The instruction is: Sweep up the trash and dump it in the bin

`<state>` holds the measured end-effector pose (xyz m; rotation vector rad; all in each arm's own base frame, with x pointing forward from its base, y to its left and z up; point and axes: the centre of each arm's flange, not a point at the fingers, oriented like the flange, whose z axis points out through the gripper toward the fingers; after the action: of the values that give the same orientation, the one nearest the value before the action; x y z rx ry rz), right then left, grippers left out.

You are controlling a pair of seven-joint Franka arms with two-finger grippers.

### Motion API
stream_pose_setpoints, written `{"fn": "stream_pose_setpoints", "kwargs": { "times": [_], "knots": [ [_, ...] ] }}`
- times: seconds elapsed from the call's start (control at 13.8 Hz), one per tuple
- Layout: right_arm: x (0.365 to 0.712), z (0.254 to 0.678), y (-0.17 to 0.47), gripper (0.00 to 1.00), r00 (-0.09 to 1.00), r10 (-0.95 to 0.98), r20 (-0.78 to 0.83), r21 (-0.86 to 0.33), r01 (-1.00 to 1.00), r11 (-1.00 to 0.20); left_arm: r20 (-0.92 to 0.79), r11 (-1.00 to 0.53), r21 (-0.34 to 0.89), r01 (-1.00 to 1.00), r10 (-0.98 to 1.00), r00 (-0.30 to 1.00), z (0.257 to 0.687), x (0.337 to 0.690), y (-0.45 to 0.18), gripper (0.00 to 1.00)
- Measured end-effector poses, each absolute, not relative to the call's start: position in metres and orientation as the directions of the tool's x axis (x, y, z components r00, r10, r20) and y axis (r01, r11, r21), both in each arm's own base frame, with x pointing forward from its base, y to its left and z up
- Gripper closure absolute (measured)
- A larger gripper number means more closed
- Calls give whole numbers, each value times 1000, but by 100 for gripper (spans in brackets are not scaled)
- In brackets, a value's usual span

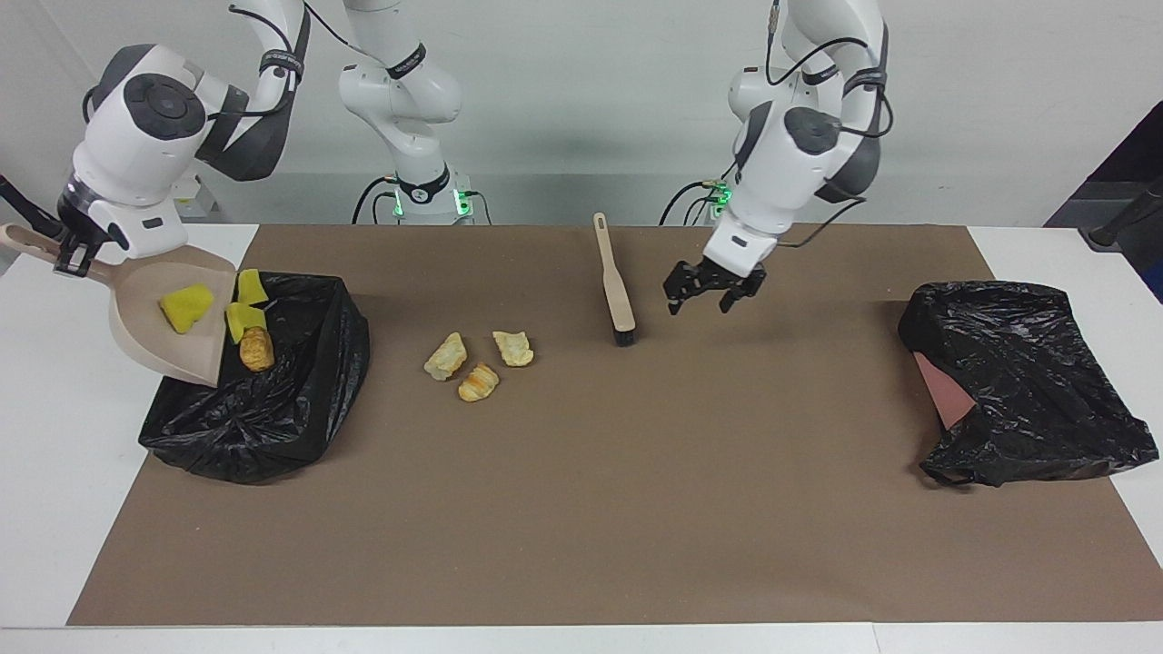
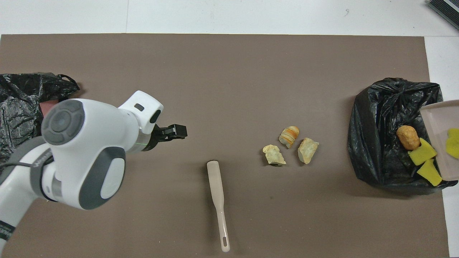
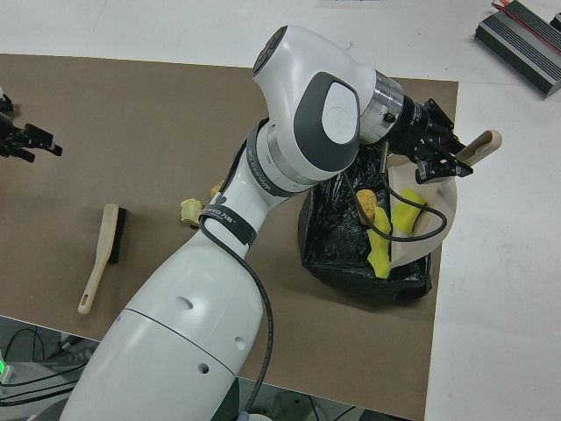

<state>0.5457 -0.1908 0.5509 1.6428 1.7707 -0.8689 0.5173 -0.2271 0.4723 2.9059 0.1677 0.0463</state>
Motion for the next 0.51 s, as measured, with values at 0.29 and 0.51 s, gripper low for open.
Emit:
{"fn": "stream_pose_setpoints", "kwargs": {
  "times": [0.29,0.51],
  "knots": [
    [543,562,-136,69,3,526,-850,-38,997,-68,21,-983,180,37,41,999,514,544,-163,0],
    [537,563,-117,69,44,496,-867,-8,995,-101,4,-985,170,-14,-13,1000,531,554,-110,0]
  ]
}}
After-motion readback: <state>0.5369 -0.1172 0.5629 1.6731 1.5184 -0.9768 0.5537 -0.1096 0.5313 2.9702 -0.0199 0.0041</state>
